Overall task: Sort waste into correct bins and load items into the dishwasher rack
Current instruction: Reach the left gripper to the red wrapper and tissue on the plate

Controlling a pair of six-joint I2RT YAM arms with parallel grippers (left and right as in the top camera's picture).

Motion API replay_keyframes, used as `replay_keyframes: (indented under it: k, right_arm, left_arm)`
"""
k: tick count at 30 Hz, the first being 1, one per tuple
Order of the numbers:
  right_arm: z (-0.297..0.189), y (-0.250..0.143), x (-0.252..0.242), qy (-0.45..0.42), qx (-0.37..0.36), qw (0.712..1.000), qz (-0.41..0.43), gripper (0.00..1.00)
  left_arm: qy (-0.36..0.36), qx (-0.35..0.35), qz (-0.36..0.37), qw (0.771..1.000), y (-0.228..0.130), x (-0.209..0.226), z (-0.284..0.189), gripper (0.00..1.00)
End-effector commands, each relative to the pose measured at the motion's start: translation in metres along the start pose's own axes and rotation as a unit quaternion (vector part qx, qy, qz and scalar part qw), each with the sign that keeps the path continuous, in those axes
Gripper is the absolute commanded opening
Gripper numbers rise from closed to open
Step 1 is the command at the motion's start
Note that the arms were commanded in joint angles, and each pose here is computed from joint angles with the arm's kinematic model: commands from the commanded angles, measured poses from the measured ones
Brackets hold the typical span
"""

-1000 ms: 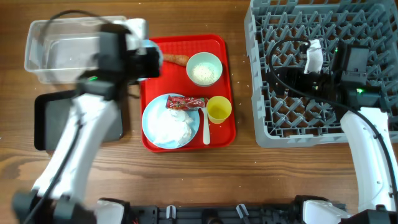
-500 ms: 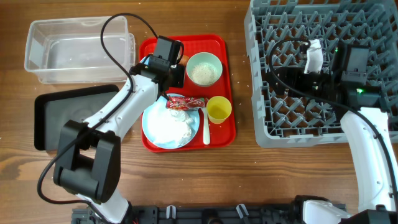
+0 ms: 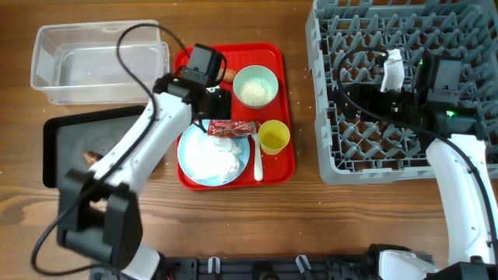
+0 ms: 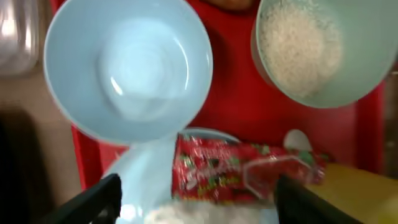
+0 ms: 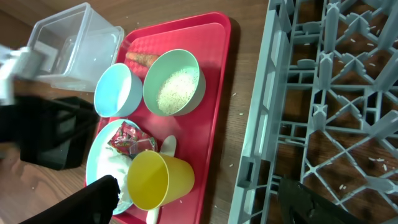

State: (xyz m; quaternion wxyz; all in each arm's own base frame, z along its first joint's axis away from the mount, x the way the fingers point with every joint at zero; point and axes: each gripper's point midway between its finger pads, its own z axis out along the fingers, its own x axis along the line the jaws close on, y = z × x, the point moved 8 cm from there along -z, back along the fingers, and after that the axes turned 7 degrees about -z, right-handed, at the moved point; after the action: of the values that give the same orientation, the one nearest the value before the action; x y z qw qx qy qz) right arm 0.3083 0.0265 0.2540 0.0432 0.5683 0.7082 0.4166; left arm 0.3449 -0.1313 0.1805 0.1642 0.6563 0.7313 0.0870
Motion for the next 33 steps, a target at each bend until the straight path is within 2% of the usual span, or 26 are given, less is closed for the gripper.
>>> replay_keyframes:
  k: [1,6,11,21,24,25,27,28,29,33]
  right_arm:
    - [-0.001,0.005,0.001,-0.004,-0.005,1.000,-0.006,0.85]
    - [-0.001,0.005,0.001,-0.004,-0.005,1.000,-0.005,0.85]
    - [-0.001,0.004,0.001,-0.004,-0.004,1.000,-0.005,0.85]
    - [-0.001,0.004,0.001,-0.004,-0.004,1.000,-0.005,0.85]
    - [-0.001,0.005,0.001,-0.004,-0.005,1.000,-0.006,0.86]
    - [-0.001,0.005,0.001,-0.004,-0.006,1.000,-0.006,0.85]
    - [-0.001,0.005,0.001,-0.004,-0.006,1.000,-0.007,0.85]
    - [-0.001,0.005,0.001,-0.004,-0.006,1.000,-0.007,0.86]
    - [-0.001,0.005,0.001,-0.004,-0.006,1.000,-0.006,0.86]
    - [-0.001,0.004,0.001,-0.004,-0.003,1.000,-0.004,0.86]
  left_arm:
    - [-0.020,0.043,-0.130,0.990,-0.016,-0.008,-0.013,0.79]
    - [-0.015,0.057,-0.108,0.992,-0.036,-0.025,0.020,0.83]
    - [0.040,0.093,-0.129,0.986,-0.049,-0.020,0.053,0.85]
    - [0.088,0.141,-0.145,0.975,-0.074,-0.005,0.070,0.80]
    - [0.094,0.148,-0.144,0.974,-0.087,0.002,0.081,0.70]
    - [0.092,0.146,-0.144,0.974,-0.090,0.004,0.084,0.61]
    - [0.086,0.139,-0.145,0.976,-0.091,0.004,0.089,0.31]
    - [0.084,0.137,-0.145,0.976,-0.090,0.004,0.089,0.10]
    - [0.081,0.133,-0.145,0.977,-0.089,0.003,0.090,0.04]
    - [0.066,0.122,-0.151,0.979,-0.075,-0.001,0.077,0.04]
